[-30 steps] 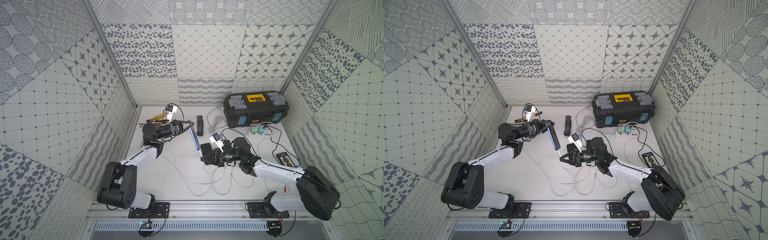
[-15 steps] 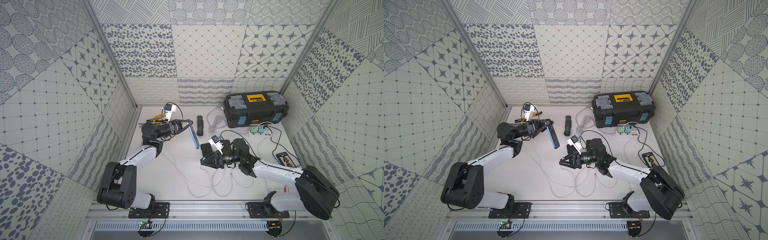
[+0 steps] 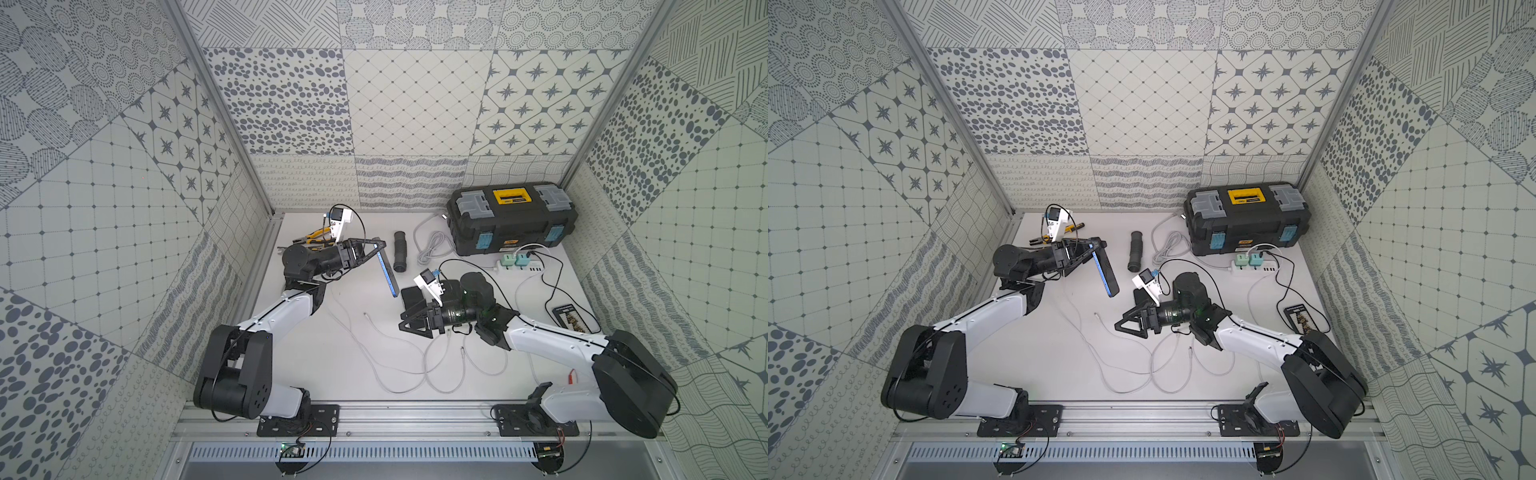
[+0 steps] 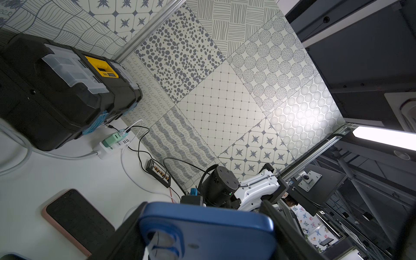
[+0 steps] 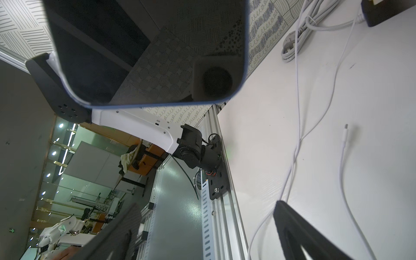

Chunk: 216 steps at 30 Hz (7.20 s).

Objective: Unplug the charging cable from the phone
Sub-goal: Remove the charging cable from the phone, then place the phone at the center of the board.

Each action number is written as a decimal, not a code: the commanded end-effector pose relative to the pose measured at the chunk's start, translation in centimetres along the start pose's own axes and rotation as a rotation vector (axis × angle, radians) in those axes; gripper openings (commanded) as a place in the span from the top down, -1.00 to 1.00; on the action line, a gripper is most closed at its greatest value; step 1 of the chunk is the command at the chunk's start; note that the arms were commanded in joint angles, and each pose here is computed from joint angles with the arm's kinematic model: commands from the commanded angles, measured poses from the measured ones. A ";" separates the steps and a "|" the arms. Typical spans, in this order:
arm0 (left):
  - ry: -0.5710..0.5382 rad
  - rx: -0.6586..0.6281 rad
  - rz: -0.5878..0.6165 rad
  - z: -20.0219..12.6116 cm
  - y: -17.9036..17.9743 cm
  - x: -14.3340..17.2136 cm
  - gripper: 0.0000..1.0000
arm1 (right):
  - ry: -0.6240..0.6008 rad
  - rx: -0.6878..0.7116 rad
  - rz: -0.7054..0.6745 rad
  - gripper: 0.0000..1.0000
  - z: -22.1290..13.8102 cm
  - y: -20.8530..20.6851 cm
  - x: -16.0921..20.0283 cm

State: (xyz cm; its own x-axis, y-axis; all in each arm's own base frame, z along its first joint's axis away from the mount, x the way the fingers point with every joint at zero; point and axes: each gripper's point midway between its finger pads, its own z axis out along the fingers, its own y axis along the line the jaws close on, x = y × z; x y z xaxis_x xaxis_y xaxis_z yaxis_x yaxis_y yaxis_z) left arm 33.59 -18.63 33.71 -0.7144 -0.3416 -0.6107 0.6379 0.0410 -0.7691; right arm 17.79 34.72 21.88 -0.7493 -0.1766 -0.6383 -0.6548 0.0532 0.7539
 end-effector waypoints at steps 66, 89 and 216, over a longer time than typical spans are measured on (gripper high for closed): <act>-0.004 0.029 0.061 -0.4 -1.6 0.4 -0.33 | -0.059 -0.045 -0.116 0.15 2.0 3.3 -8.8; -0.153 -0.462 0.147 -4.2 1.3 0.1 -0.97 | -0.161 0.215 -0.065 0.42 0.5 0.7 -8.4; -0.195 -1.196 0.408 -15.1 11.8 2.1 -0.97 | 0.002 1.239 -0.100 -0.94 -2.9 -14.9 -5.4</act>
State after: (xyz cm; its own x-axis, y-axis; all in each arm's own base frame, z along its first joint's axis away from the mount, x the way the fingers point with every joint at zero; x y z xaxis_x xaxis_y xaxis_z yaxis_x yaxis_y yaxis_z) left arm 33.97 -7.53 22.91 -0.4484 -0.3872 -0.8056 0.1507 0.8556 -0.4951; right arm 30.16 34.80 13.34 -0.7511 -0.2178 -0.6232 -0.3564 0.9284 0.1051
